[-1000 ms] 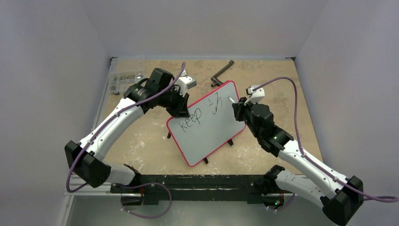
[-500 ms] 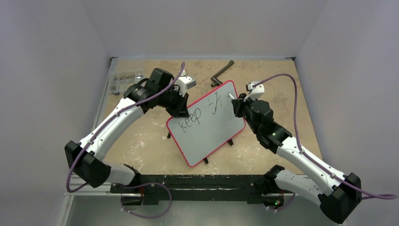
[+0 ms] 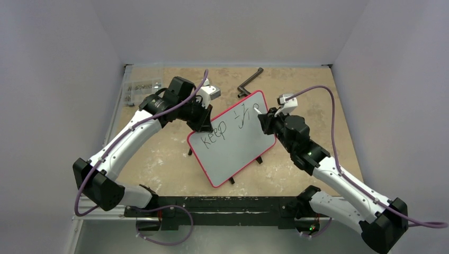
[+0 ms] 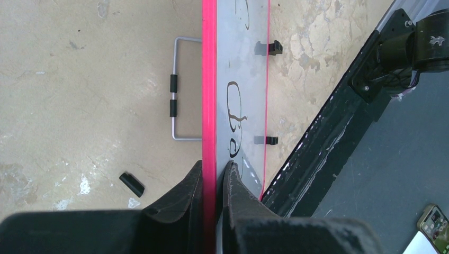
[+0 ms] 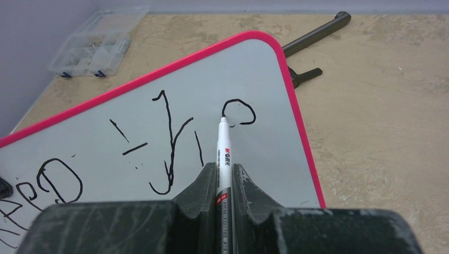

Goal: Write a sentence on the whiteboard

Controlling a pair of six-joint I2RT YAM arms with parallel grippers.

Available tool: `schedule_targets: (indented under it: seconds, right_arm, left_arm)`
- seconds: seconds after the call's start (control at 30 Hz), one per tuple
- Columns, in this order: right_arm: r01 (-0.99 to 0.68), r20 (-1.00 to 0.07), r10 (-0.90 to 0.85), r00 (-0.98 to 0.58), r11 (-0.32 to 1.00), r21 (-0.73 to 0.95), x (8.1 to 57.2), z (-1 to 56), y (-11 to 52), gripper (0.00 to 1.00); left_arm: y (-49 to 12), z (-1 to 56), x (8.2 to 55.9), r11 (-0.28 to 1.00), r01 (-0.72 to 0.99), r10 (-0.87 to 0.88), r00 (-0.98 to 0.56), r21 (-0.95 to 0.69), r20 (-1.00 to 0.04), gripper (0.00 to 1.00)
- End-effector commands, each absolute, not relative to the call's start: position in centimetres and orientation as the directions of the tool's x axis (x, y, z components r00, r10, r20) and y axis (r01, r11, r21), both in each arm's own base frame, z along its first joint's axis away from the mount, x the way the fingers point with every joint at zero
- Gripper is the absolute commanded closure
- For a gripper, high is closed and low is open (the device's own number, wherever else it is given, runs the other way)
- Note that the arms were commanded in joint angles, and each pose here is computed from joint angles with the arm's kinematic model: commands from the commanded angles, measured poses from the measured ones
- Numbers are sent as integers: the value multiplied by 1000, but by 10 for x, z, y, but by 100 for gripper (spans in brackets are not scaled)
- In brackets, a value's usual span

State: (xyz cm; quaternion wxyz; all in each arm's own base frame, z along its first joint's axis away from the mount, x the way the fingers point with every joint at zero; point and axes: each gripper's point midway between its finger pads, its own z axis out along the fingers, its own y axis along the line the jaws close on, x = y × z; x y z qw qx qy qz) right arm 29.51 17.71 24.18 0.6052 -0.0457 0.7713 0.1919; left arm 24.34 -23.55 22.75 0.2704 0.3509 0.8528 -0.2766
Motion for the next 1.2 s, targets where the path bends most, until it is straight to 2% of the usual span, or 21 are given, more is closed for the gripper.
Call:
schedule_targets:
  seconds: [0.0,0.43,0.7,0.93,1.03,1.17]
  right_arm:
    - [-329,-938,167,-303,906,267,285,229,181,100]
    - [-185,-933,146,-329,959,215,282,202,149,100]
    - [-123,-950,150,-272,974,189,296,228,141,100]
    - [-133,-964,169,-205,971,198,288,265,132,100]
    - [-179,-965,195,-174,958,225,281,281,134,100]
    - [-283,-944,239,-225,911,299,269,287,155,100]
  left_arm:
    - [-188,194,266,676,737,601,-561,-12,-570,100]
    - [-189,193,266,675,738,598,-563,-20,-570,100]
    - [-189,192,266,675,738,599,-564,-20,-568,100]
    - [-189,193,266,678,734,597,-565,-18,-569,100]
    - [-189,193,267,680,733,595,-568,-21,-569,100]
    - [-190,194,268,683,730,590,-571,-24,-571,100]
